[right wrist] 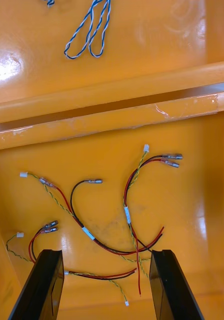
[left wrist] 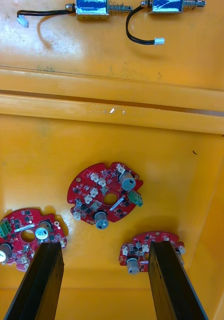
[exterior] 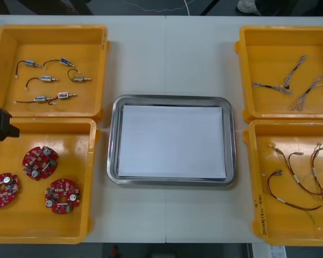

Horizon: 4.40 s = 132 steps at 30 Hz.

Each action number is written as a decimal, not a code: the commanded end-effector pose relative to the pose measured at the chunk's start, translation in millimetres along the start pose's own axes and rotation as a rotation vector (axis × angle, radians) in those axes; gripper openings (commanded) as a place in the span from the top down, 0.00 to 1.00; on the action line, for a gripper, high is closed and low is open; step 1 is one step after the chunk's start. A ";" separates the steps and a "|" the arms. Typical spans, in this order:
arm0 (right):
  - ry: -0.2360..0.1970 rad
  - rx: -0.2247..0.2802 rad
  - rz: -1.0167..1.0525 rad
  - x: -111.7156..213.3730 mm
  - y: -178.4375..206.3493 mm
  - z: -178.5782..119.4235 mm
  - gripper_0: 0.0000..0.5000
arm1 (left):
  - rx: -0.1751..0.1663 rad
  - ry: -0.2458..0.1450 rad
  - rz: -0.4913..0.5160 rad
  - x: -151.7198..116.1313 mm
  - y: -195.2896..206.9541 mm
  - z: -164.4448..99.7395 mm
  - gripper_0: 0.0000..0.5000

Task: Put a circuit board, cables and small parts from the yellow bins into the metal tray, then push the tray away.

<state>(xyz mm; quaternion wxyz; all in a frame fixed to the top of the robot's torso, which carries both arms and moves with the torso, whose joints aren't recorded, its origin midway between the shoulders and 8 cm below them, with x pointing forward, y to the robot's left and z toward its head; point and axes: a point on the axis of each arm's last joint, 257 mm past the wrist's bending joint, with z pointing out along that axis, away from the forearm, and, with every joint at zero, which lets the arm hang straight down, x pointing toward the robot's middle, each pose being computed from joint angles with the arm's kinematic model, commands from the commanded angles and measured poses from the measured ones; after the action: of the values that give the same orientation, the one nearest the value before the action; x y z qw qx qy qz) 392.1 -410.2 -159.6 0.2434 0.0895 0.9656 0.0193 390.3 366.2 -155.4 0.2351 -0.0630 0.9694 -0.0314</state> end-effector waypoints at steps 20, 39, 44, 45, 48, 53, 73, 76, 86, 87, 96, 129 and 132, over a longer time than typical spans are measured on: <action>0.006 0.034 -0.026 0.5 -8.6 -5.7 0.00 | -0.041 -0.024 -0.045 -3.0 14.7 -13.8 0.00; 0.006 0.034 -0.026 0.5 -8.6 -5.7 0.00 | -0.041 -0.024 -0.045 -3.0 14.7 -13.8 0.00; 0.006 0.034 -0.026 0.5 -8.6 -5.7 0.00 | -0.041 -0.024 -0.045 -3.0 14.7 -13.8 0.00; 0.006 0.034 -0.026 0.5 -8.6 -5.7 0.00 | -0.041 -0.024 -0.045 -3.0 14.7 -13.8 0.00; 0.006 0.034 -0.026 0.5 -8.6 -5.7 0.00 | -0.041 -0.024 -0.045 -3.0 14.7 -13.8 0.00; 0.006 0.034 -0.026 0.5 -8.6 -5.7 0.00 | -0.041 -0.024 -0.045 -3.0 14.7 -13.8 0.00; 0.006 0.034 -0.026 0.5 -8.6 -5.7 0.00 | -0.041 -0.024 -0.045 -3.0 14.7 -13.8 0.00; 0.006 0.034 -0.026 0.5 -8.6 -5.7 0.00 | -0.041 -0.024 -0.045 -3.0 14.7 -13.8 0.00; 0.006 0.034 -0.026 0.5 -8.6 -5.7 0.00 | -0.041 -0.024 -0.045 -3.0 14.7 -13.8 0.00; 0.006 0.034 -0.026 0.5 -8.6 -5.7 0.00 | -0.041 -0.024 -0.045 -3.0 14.7 -13.8 0.00; 0.006 0.034 -0.026 0.5 -8.6 -5.7 0.00 | -0.041 -0.024 -0.045 -3.0 14.7 -13.8 0.00; -0.017 0.066 -0.043 -0.5 -18.8 -15.6 0.00 | -0.033 0.020 -0.063 11.0 15.5 -1.9 0.00; 0.015 0.074 -0.038 13.3 -25.5 -9.7 0.00 | -0.031 0.022 -0.067 11.6 15.0 -1.1 0.00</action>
<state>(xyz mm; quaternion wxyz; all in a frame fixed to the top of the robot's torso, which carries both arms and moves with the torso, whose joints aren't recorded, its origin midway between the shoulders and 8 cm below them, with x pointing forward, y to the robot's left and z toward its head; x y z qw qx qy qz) 386.4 -417.7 -160.7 0.2390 0.0899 0.9668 0.0072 386.5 368.1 -160.5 0.2288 -0.0657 0.9708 -0.0305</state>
